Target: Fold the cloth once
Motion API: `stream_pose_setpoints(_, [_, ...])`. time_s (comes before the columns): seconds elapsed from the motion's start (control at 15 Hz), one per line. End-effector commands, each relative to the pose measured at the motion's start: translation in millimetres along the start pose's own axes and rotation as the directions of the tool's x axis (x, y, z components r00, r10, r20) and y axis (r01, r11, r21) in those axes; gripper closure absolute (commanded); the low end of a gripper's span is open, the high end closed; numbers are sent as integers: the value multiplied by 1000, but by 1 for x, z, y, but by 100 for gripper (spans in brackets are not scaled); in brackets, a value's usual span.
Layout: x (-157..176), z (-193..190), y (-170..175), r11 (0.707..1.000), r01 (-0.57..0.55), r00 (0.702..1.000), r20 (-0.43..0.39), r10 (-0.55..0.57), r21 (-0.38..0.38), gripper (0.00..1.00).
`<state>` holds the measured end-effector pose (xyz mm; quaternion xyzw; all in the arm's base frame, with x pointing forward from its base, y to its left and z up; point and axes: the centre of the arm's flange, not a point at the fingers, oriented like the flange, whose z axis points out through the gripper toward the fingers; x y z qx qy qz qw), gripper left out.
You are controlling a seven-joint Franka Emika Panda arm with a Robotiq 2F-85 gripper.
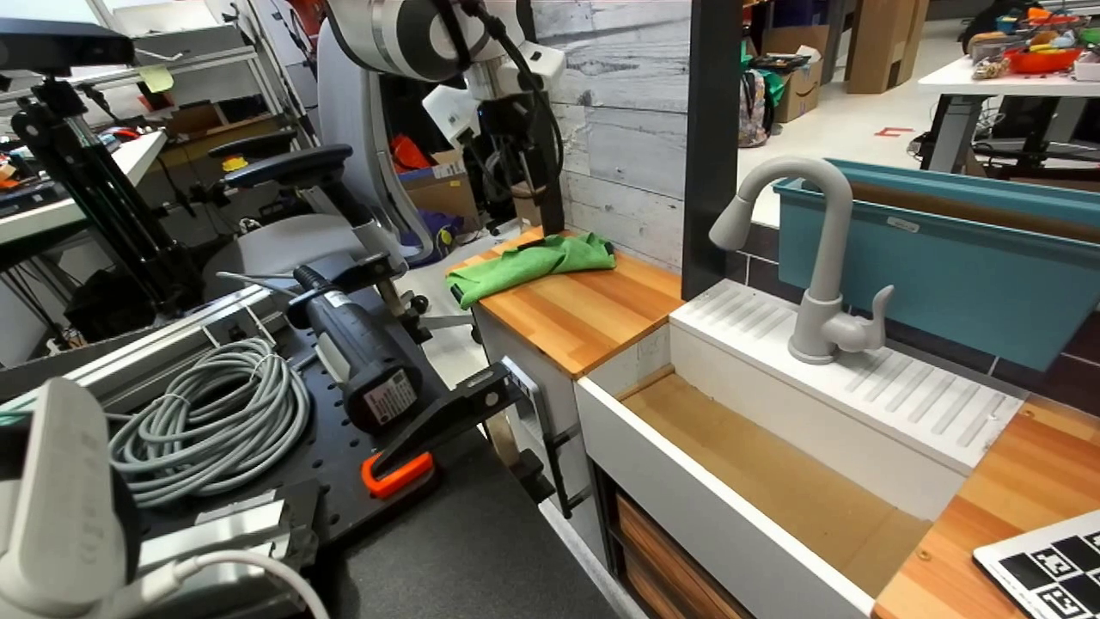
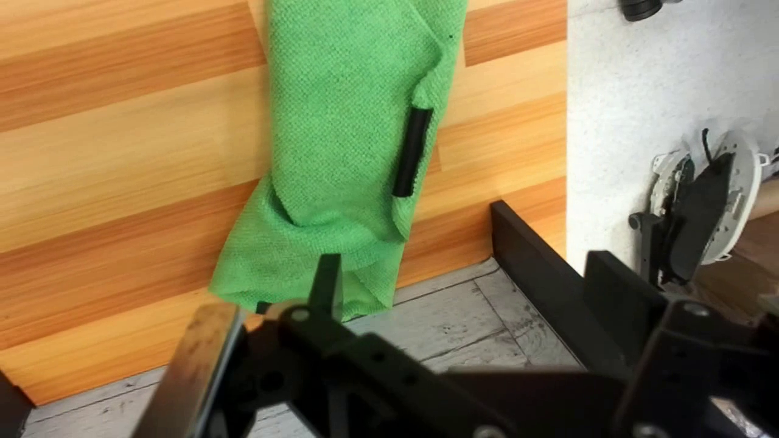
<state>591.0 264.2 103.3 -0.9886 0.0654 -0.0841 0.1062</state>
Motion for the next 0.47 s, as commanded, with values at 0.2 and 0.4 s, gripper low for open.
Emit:
stream_pose_setpoints(0.2, [-4,12,3,1000,-1,1000,13,1,-6,0])
stream_pose_setpoints(0.4, [-3,12,2,1000,-1,1000,12,2,-6,0])
